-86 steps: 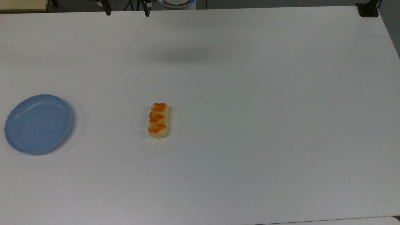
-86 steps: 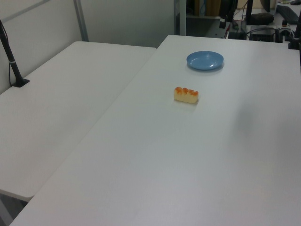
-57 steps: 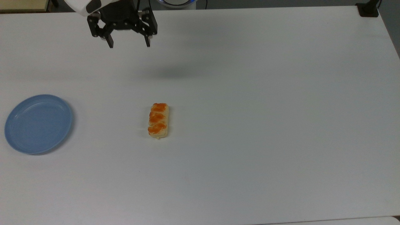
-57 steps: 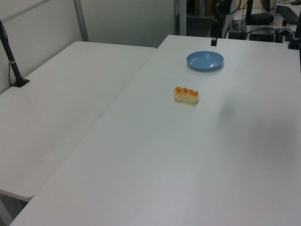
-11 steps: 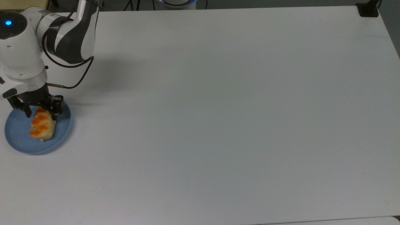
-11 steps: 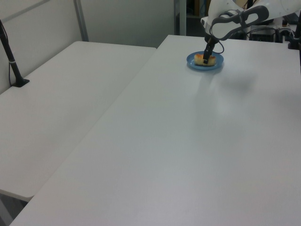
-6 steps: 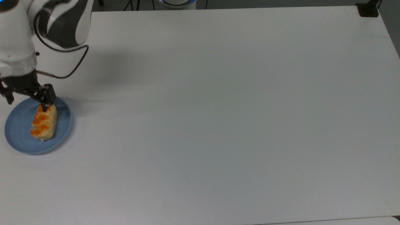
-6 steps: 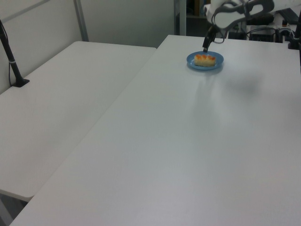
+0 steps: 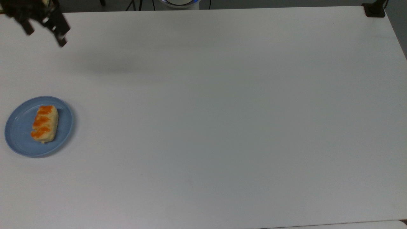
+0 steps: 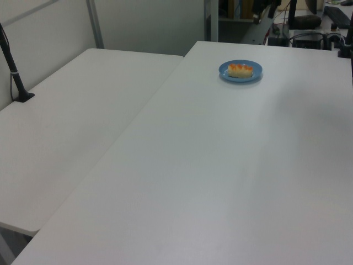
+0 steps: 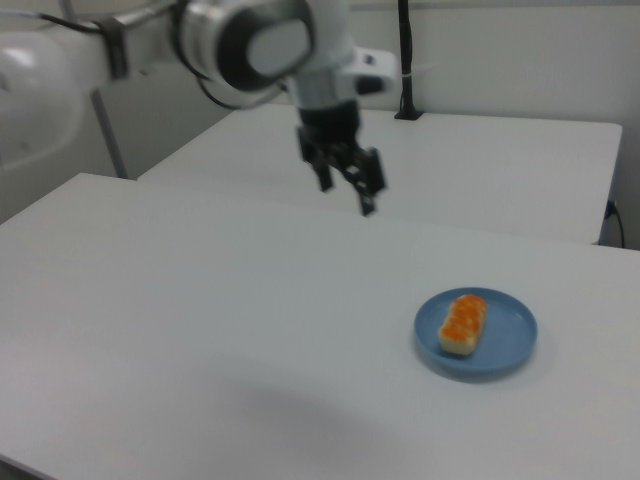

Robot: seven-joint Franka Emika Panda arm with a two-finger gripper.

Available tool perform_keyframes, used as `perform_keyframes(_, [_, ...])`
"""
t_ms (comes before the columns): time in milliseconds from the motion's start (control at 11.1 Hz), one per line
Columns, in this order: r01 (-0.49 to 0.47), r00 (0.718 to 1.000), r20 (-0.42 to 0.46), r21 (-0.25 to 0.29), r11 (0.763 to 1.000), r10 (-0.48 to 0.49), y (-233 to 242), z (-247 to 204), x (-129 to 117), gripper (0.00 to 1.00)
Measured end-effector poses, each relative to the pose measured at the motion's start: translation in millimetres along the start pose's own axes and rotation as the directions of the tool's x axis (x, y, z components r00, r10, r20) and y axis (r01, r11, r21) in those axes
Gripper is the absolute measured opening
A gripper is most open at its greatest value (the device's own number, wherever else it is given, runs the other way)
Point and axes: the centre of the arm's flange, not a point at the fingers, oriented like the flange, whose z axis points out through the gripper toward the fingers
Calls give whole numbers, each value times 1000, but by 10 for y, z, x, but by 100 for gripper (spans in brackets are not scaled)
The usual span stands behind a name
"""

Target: Put the bread onto the plate

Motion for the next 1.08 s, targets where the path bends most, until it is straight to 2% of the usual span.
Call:
perform_keyframes(181, [-21, 998, 53, 2, 1000, 20, -491, -347, -371, 100])
perform_keyframes(361, [0, 998, 66, 4, 1000, 0, -923, -400, -609, 100])
perform_keyframes(632, [74, 993, 92, 7, 997, -75, -1244, -286, -722, 100])
perform_keyframes(903, [224, 970, 98, 21, 974, -224, -1300, -247, -740, 100])
perform_keyframes(1083, [290, 952, 99, 15, 957, -290, -1554, -240, -807, 100])
